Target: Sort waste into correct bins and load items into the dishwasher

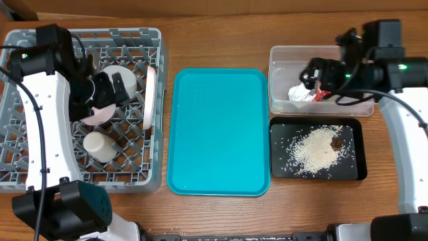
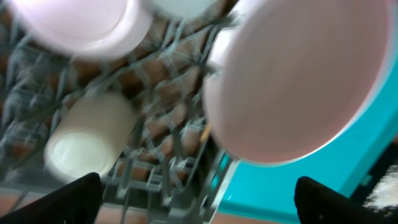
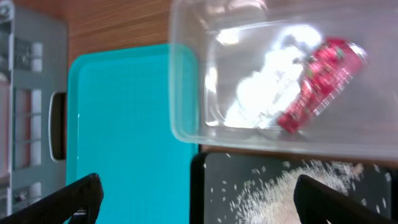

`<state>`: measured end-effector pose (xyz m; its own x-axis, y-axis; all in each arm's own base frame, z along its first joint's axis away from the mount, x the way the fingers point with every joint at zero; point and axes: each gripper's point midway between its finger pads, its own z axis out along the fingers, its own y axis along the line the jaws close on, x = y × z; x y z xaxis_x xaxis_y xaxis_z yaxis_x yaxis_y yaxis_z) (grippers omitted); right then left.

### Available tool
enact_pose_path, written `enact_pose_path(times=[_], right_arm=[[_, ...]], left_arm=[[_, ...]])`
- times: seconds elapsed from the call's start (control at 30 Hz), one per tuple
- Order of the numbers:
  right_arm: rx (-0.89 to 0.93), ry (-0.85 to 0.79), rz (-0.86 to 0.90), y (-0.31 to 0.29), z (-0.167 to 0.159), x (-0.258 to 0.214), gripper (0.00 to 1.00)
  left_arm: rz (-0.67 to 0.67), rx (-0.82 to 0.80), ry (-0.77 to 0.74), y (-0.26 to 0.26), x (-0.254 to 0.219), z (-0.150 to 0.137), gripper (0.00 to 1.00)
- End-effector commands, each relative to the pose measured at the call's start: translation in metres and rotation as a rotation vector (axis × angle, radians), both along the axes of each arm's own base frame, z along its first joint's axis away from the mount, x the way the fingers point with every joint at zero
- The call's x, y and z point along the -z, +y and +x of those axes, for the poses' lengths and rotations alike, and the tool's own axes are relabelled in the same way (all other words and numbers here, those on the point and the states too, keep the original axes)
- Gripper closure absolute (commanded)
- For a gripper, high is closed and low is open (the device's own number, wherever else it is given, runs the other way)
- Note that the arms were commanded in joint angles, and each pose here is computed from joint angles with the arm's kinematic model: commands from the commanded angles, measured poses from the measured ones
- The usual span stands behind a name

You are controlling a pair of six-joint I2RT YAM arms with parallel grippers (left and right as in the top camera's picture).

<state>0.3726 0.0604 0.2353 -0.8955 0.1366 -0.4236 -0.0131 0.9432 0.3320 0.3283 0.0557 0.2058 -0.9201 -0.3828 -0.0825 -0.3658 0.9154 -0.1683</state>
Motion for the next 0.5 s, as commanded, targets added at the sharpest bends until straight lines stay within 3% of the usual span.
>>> enact_pose_path(times=[0.0, 0.17, 0.27, 0.33, 0.43, 0.47], right_arm=[[-0.02, -0.023, -0.067, 0.002, 0.003, -0.003, 0.0], [0.06, 0.07, -0.12, -0.012, -0.014, 0.008, 0.0], [0.062, 0.086, -0.128, -0.014, -0.024, 0.01, 0.0], [0.064, 0.076, -0.127, -0.015, -0.031, 0.009, 0.0], [0.083, 0.0, -0.111, -0.016, -0.047, 0.0, 0.0], [0.093, -0.082, -0.099, -0.016, -0.058, -0.01, 0.0]], left_arm=[[0.063, -0.032, 0.109, 0.006, 0.013, -0.022, 0.0], [-0.008, 0.037, 0.227, -0.019, 0.032, -0.058, 0.0], [-0.001, 0.08, 0.215, -0.032, 0.04, -0.077, 0.0], [0.011, 0.1, 0.165, -0.039, 0.043, -0.087, 0.0], [0.028, 0.128, -0.025, -0.051, 0.038, -0.099, 0.0], [0.036, 0.185, -0.191, -0.061, 0.028, -0.104, 0.0]])
